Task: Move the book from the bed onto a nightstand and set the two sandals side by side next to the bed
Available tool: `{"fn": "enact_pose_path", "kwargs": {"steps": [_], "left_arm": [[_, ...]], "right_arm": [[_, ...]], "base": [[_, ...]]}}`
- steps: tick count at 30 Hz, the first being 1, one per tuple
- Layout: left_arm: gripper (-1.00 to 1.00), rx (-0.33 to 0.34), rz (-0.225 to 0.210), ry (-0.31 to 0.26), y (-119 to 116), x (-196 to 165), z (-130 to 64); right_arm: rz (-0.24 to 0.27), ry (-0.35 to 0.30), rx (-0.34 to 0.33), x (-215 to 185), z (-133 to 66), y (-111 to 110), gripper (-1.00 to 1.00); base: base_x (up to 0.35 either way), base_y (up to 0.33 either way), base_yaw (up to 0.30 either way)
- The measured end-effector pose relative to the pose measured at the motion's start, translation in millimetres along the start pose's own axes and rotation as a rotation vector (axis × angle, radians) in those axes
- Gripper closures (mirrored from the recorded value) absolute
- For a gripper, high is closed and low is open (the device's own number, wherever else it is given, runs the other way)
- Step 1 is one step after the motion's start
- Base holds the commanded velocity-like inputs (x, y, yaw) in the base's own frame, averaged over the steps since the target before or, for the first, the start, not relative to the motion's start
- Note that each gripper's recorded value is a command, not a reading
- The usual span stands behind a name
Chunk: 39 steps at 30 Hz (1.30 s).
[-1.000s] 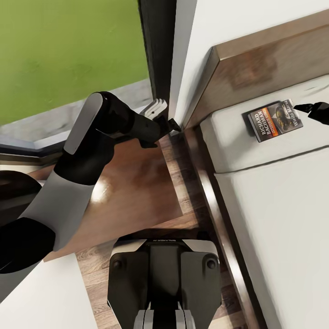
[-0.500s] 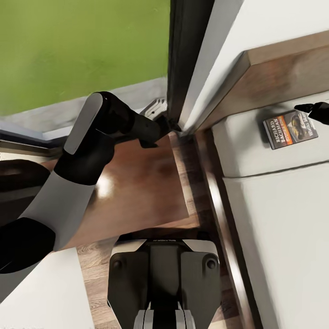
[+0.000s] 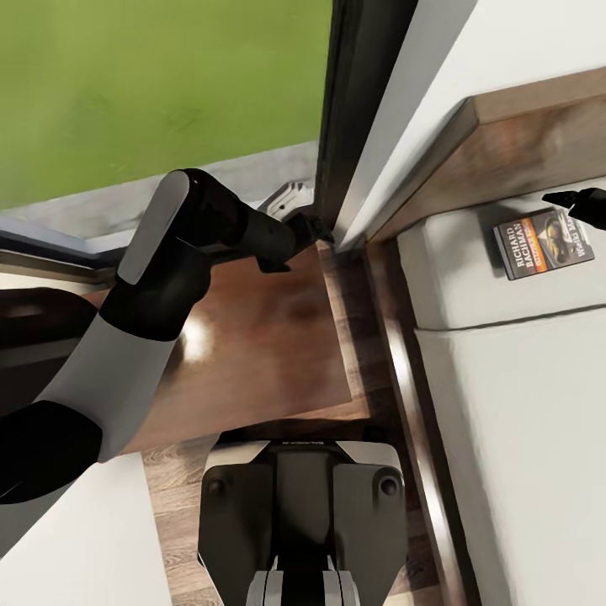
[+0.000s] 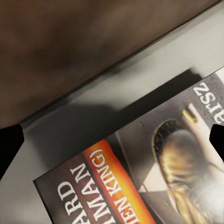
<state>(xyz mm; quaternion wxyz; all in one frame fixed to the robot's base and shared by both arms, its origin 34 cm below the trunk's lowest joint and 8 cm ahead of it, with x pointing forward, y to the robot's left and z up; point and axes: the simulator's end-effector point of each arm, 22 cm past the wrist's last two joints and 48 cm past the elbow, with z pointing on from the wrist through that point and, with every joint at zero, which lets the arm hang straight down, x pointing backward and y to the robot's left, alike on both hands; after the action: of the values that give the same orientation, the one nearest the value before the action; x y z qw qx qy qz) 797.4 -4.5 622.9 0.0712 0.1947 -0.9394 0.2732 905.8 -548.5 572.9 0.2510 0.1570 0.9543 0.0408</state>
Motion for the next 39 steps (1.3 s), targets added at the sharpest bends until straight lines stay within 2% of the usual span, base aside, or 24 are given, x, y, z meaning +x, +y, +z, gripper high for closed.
{"fn": "enact_pose_path", "kwargs": {"steps": [16,25,30,33,39], "left_arm": [[-1.00,0.000,0.000,-0.001,0,0,-0.2],[-1.00,0.000,0.000,0.000,0,0,-0.2],[-1.00,0.000,0.000,0.000,0,0,-0.1],[-1.00,0.004,-0.021,-0.007,6,-4,-0.8],[-1.00,0.010,-0.022,-0.009,5,-5,-1.4]], "right_arm": [[0.013,0.009,0.001,-4,-2.2,0,-1.00],[0.024,0.021,0.018,-5,-8.9,-12,-1.00],[0.031,0.016,0.036,-9,-16.6,-26,-1.00],[0.022,0.027,0.040,-8,-12.6,-22,-1.00],[0.027,0.046,0.046,-1,-10.0,-25,-1.00]], "base": [[0.000,0.000,0.008],[0.000,0.000,0.001],[0.000,0.000,0.000],[0.000,0.000,0.000],[0.000,0.000,0.000]]}}
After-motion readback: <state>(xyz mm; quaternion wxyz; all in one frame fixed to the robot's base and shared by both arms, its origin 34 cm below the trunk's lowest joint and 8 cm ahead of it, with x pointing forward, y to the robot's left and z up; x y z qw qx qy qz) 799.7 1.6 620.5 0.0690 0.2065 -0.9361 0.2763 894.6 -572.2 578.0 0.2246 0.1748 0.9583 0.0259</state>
